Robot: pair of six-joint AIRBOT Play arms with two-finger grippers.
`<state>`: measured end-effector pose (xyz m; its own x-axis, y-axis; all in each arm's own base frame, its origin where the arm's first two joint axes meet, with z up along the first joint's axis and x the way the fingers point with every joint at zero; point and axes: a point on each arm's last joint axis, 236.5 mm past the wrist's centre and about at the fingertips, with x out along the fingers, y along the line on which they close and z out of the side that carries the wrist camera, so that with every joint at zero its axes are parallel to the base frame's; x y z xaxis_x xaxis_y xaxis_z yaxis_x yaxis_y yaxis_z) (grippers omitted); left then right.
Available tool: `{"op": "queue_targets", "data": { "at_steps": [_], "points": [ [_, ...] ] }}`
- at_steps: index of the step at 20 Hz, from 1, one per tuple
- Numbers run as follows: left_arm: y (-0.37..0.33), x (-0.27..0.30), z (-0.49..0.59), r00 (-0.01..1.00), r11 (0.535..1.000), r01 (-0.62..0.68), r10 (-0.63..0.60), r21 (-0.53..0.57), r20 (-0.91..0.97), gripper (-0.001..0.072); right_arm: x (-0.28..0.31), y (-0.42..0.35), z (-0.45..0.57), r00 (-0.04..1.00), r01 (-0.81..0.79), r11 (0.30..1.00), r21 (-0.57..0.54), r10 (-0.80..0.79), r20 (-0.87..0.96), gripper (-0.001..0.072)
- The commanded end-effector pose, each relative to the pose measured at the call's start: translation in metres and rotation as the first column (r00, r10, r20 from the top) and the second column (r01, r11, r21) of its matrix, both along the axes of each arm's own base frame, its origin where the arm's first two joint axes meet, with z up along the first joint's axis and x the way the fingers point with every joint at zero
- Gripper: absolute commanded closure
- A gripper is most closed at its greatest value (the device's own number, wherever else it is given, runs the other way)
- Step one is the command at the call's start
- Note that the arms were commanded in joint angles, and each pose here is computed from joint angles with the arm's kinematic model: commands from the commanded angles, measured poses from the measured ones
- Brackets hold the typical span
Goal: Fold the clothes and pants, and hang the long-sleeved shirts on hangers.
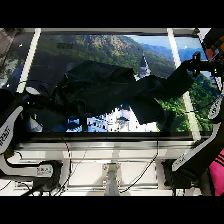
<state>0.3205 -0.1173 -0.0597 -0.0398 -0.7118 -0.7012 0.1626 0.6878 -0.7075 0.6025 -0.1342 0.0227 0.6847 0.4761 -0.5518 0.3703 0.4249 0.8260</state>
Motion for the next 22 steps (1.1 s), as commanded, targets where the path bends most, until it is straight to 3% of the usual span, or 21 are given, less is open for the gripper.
{"op": "queue_targets", "data": {
  "at_steps": [1, 3, 6, 8, 10, 16, 19, 22],
  "points": [
    [0.006, 0.064, 0.042, 0.972, 0.994, -0.103, 0.105, -0.018, 0.21, 0.0689, 0.025, -0.012, 0.04, 0.984, 0.123, 0.988, 0.09, -0.133, 0.115, 0.0692],
    [0.034, 0.122, 0.083, 0.897, 0.973, -0.23, 0.209, 0.008, 0.389, 0.0689, 0.042, -0.033, 0.071, 0.944, 0.238, 0.961, 0.138, -0.262, 0.2, 0.0692],
    [0.082, 0.2, 0.163, 0.688, 0.9, -0.434, 0.355, -0.034, 0.633, 0.069, 0.057, -0.059, 0.118, 0.857, 0.349, 0.898, 0.267, -0.422, 0.298, 0.0692],
    [0.106, 0.225, 0.211, 0.558, 0.858, -0.505, 0.405, -0.091, 0.724, 0.069, 0.059, -0.066, 0.139, 0.822, 0.367, 0.874, 0.319, -0.465, 0.329, 0.0692],
    [0.122, 0.23, 0.234, 0.509, 0.844, -0.525, 0.414, -0.109, 0.754, 0.0689, 0.052, -0.071, 0.152, 0.816, 0.362, 0.878, 0.313, -0.461, 0.35, 0.0692],
    [0.16, 0.195, 0.217, 0.613, 0.862, -0.503, 0.41, -0.067, 0.675, 0.0689, -0.021, -0.104, 0.201, 0.851, 0.269, 0.955, 0.128, -0.298, 0.433, 0.0691],
    [0.161, 0.17, 0.205, 0.693, 0.902, -0.43, 0.36, -0.042, 0.625, 0.0689, -0.088, -0.112, 0.163, 0.959, 0.153, 0.985, -0.08, -0.129, 0.251, 0.0692],
    [0.145, 0.149, 0.194, 0.762, 0.942, -0.335, 0.287, -0.026, 0.581, 0.0689, -0.145, -0.101, 0.124, 0.999, -0.007, 0.986, -0.165, 0.013, 0.036, 0.0693]
  ]
}}
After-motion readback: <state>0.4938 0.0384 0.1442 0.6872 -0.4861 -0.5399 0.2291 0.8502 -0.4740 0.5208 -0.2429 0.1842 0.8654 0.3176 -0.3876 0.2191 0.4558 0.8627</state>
